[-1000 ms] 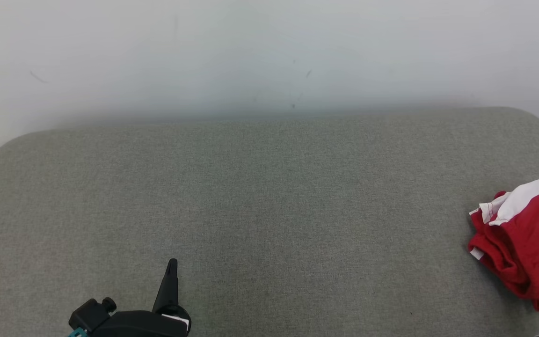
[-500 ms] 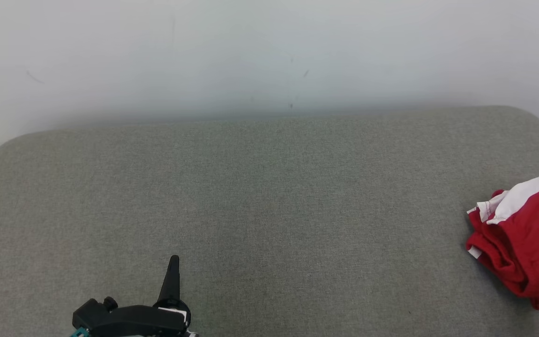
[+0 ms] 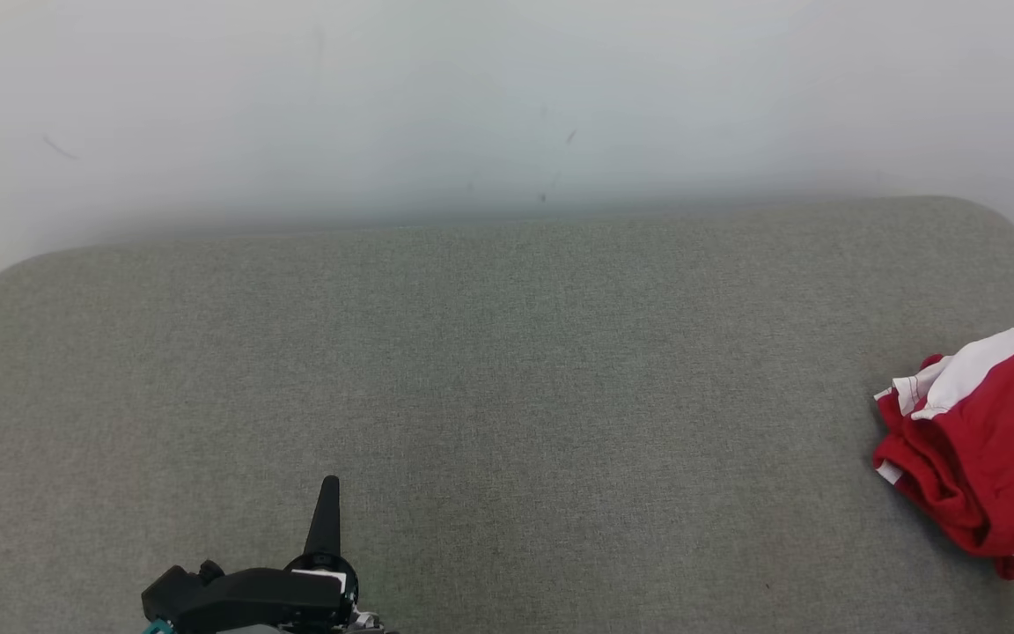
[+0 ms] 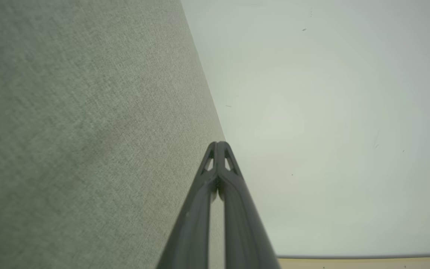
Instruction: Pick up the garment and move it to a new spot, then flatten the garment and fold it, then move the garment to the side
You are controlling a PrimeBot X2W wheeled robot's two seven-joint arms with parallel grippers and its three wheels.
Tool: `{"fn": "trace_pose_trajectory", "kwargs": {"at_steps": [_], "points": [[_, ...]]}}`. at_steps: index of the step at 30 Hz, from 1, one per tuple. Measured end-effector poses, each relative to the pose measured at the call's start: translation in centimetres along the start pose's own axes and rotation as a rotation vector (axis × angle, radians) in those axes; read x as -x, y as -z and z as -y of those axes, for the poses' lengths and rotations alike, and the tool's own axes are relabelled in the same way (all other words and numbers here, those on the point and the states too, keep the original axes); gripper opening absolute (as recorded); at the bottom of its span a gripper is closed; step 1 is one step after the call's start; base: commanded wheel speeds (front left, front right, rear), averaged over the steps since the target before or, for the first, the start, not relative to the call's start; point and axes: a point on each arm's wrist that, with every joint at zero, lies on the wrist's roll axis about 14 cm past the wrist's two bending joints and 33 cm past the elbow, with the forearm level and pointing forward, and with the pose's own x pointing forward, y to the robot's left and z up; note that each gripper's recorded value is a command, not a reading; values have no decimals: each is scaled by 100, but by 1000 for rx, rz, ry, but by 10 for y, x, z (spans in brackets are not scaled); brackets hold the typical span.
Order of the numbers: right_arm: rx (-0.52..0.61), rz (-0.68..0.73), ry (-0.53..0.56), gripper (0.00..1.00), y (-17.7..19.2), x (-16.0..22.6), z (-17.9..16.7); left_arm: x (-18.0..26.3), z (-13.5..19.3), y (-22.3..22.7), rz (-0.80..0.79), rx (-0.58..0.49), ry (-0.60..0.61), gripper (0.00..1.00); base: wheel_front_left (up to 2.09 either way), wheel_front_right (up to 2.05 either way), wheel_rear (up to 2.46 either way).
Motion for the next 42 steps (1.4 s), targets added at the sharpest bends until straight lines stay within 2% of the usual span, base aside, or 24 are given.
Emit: {"fn": "trace_pose_trajectory", "kwargs": {"at_steps": [31,42], "points": [[-274,78,-62,0,-34,1,1,-11,2,11,-9,226,-16,0,0,0,0],[-280,81,-62,0,-36,2,1,-11,2,12,-10,233,-17,0,0,0,0]]}}
